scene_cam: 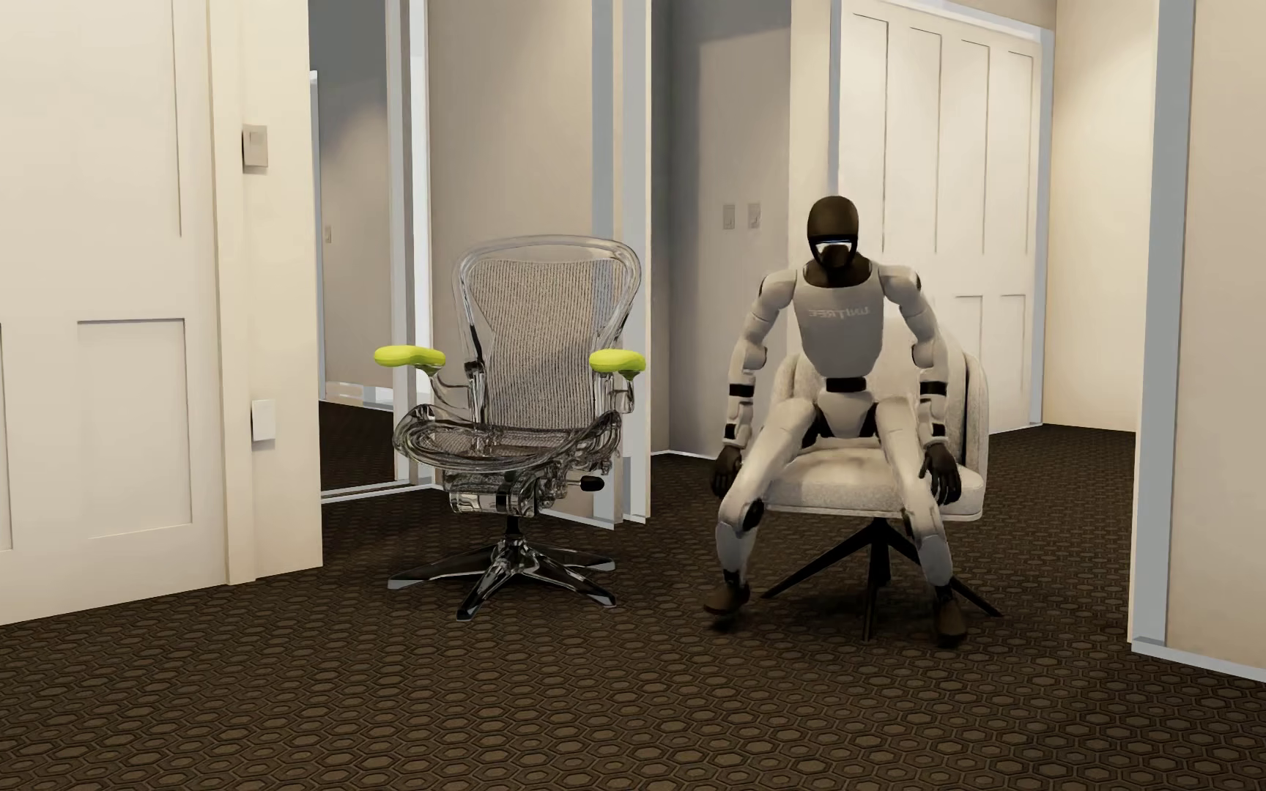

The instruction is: Take a seat on light gray chair

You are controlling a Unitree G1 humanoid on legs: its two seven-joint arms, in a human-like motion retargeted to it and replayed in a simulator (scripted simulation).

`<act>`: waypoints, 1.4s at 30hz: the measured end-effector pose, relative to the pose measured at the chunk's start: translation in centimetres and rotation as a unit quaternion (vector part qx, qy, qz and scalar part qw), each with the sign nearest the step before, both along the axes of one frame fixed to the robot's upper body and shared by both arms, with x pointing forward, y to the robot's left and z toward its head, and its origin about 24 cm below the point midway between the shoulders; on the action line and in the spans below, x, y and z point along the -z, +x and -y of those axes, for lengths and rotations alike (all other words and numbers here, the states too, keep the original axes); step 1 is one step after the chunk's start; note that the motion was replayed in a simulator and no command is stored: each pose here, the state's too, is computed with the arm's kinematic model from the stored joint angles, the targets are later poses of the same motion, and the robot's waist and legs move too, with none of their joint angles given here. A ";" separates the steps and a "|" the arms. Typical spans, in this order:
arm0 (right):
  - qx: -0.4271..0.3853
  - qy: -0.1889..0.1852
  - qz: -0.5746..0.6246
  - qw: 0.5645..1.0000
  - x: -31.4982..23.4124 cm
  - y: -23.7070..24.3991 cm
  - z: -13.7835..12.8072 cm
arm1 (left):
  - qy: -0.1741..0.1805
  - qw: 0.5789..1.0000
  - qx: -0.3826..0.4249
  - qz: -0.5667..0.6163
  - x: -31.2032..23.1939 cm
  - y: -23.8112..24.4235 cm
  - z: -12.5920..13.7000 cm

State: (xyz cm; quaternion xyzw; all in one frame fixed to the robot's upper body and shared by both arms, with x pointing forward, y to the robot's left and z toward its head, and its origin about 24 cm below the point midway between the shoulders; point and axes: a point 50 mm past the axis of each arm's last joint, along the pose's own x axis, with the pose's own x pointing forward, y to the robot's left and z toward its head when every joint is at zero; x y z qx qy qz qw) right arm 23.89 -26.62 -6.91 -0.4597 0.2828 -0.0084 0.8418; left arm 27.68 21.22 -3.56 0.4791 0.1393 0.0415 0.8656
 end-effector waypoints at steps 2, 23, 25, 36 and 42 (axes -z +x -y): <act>0.030 0.034 0.060 0.997 -0.7 1.1 -1.5 | 0.016 0.998 -0.012 0.061 -3.1 2.0 -0.8; 0.074 0.057 -0.030 0.995 3.0 -1.9 -3.1 | 0.003 0.993 -0.117 -0.031 1.3 0.2 -1.1; 0.061 0.054 -0.018 0.997 2.5 -1.2 -3.0 | 0.001 0.993 -0.115 -0.009 0.5 0.9 -1.0; 0.027 0.026 -0.057 0.998 2.2 -1.0 -1.4 | 0.009 0.960 -0.182 -0.212 7.5 -8.5 -4.7; -0.030 0.074 -0.082 0.993 3.7 -3.3 -3.2 | -0.006 0.937 -0.145 -0.319 10.4 -14.5 -4.6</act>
